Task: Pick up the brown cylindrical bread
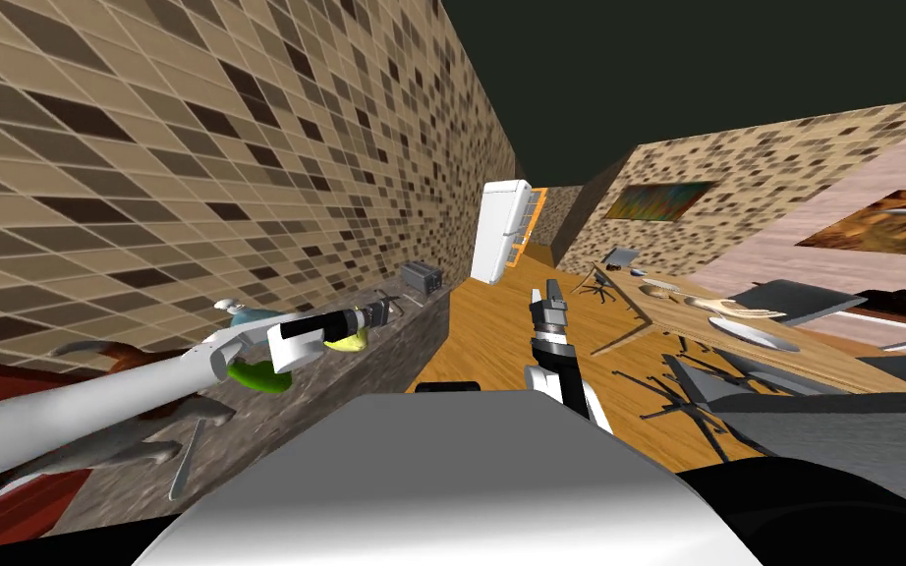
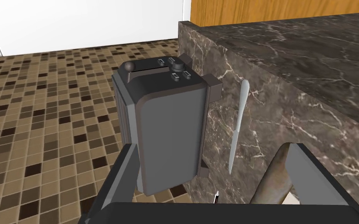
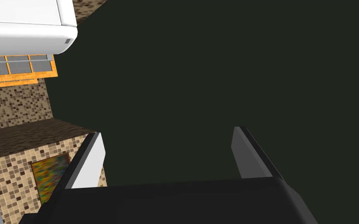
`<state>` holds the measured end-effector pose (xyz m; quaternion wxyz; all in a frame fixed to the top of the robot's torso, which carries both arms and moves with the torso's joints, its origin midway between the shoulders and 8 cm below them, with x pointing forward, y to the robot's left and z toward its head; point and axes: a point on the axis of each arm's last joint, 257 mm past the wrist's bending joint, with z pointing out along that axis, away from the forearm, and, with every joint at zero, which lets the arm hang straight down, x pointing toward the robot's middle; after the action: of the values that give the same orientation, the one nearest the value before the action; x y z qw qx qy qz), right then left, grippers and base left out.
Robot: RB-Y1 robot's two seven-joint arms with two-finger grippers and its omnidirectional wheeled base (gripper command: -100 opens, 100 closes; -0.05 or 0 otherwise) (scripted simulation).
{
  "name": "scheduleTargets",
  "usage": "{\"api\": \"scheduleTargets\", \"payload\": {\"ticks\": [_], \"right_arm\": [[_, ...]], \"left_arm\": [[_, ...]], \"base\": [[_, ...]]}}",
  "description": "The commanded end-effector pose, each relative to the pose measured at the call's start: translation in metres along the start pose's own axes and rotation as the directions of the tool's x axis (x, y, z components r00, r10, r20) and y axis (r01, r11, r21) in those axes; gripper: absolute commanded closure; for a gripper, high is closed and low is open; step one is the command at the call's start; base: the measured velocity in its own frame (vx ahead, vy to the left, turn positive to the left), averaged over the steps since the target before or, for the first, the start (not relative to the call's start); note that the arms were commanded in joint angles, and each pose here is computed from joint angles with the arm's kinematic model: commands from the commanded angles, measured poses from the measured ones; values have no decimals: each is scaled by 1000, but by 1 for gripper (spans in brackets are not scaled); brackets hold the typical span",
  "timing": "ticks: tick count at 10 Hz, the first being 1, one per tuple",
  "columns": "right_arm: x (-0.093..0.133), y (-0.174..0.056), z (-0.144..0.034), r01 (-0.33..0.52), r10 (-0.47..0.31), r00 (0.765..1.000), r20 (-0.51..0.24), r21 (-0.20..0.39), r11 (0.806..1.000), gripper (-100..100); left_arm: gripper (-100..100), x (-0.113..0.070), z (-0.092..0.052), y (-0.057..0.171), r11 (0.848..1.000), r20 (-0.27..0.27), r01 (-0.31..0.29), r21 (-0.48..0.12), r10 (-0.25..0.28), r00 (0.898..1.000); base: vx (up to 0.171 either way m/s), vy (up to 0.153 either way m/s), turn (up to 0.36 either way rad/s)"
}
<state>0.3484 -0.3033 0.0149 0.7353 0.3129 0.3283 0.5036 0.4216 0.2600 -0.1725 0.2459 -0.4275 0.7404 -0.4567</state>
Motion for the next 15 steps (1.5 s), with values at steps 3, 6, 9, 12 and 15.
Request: {"api": "scheduleTargets", "payload": {"ticks": [3,6,9,12,15], "right_arm": [[0,0,0,0,0,1000,0,0,1000,0],[0,0,0,0,0,1000,0,0,1000,0],[0,0,0,0,0,1000,0,0,1000,0],[0,0,0,0,0,1000,0,0,1000,0],[0,0,0,0,0,1000,0,0,1000,0]], "left_arm": [[-100,-33,-16,54,982,80,19,-190,-4,997],[-100,-49,-27,74,965,118,27,-260,4,993],[-100,-93,-63,121,905,225,70,-421,30,974],[-100,-103,-79,144,874,255,95,-477,34,966],[-100,-123,-108,174,821,308,135,-554,52,950]], "base": [[59,32,-264],[48,39,-186],[74,44,-354],[36,35,-85],[47,36,-233]]}}
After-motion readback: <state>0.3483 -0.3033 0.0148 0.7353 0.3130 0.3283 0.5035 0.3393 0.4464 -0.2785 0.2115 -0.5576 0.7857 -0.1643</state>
